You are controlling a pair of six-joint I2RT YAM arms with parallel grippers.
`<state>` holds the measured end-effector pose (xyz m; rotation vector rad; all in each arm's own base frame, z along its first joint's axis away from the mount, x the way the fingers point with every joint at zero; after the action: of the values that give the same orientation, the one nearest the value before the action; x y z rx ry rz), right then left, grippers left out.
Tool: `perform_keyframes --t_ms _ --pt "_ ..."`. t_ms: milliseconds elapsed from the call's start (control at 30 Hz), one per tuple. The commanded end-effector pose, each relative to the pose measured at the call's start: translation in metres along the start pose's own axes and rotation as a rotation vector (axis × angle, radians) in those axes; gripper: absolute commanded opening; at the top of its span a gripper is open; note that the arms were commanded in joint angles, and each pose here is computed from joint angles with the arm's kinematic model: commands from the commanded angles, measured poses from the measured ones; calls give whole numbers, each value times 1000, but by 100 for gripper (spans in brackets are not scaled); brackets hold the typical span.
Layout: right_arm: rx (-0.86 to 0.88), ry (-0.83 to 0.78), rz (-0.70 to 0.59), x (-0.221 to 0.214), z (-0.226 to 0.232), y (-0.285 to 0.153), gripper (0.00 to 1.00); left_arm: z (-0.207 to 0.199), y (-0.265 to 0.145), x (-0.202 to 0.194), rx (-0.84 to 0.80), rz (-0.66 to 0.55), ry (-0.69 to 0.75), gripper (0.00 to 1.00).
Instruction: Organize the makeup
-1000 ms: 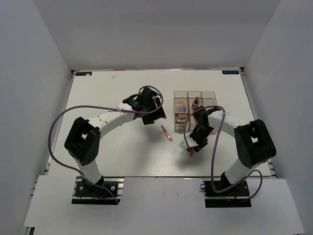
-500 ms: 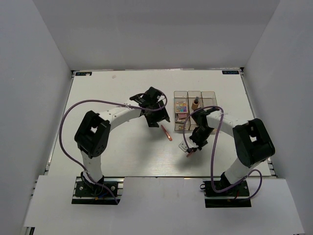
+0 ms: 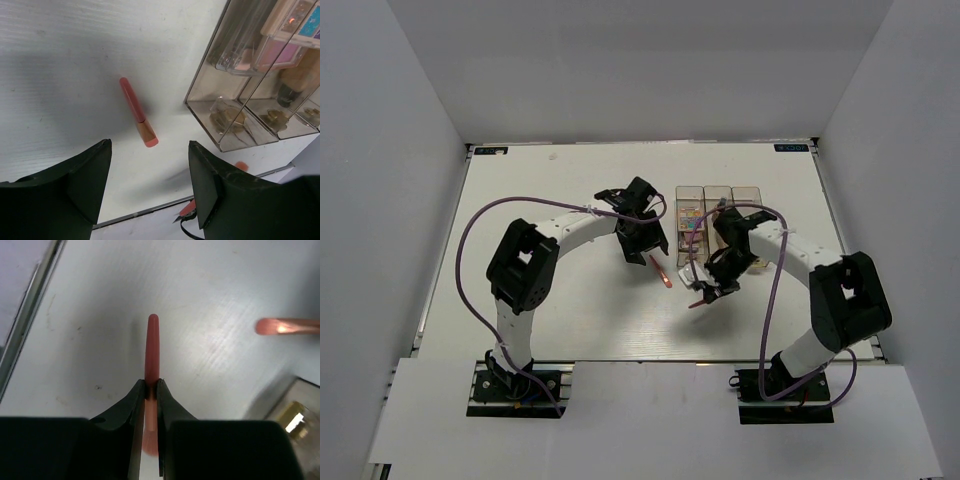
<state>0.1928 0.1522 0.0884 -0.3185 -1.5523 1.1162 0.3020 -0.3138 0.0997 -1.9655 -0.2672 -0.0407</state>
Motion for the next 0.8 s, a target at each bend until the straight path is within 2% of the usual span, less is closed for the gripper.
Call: perform_keyframes --t_ms 0,133,233,333,367,433,633,767 --pt "-203 119 -80 25 -29 -30 0 -13 -21 9 -38 -34 -2 73" --pt "-417 381 -180 35 -60 -64 0 -10 -19 6 -29 -22 -9 72" --pt "-560 458 -238 32 -76 -91 0 -8 -14 4 -21 -3 -20 73" --pt "-759 627 -276 17 -86 -119 0 -9 -11 3 -27 4 -28 72" --pt "-803 631 -285 17 -89 -126 0 -9 -10 4 -28 3 -29 72" --pt "-875 716 -278 3 -89 -140 0 -9 -6 5 -27 4 -32 72" --pt "-1027 970 -363 -30 -86 -171 0 -16 2 6 -27 7 -23 72" --pt "-1083 1135 -396 -55 -91 -182 0 -16 8 7 -25 12 -25 71"
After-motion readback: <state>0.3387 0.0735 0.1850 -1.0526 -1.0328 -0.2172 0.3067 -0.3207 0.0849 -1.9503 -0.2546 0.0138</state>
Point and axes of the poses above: each gripper's point midway between its finger pads, its own y axis out along the fingers, its own z axis along the line the jaws close on, x = y × z, the point moved 4 cm from there along -y, back along the fingers, and after that the axes turned 7 degrees about y, right-handed, at the moved point
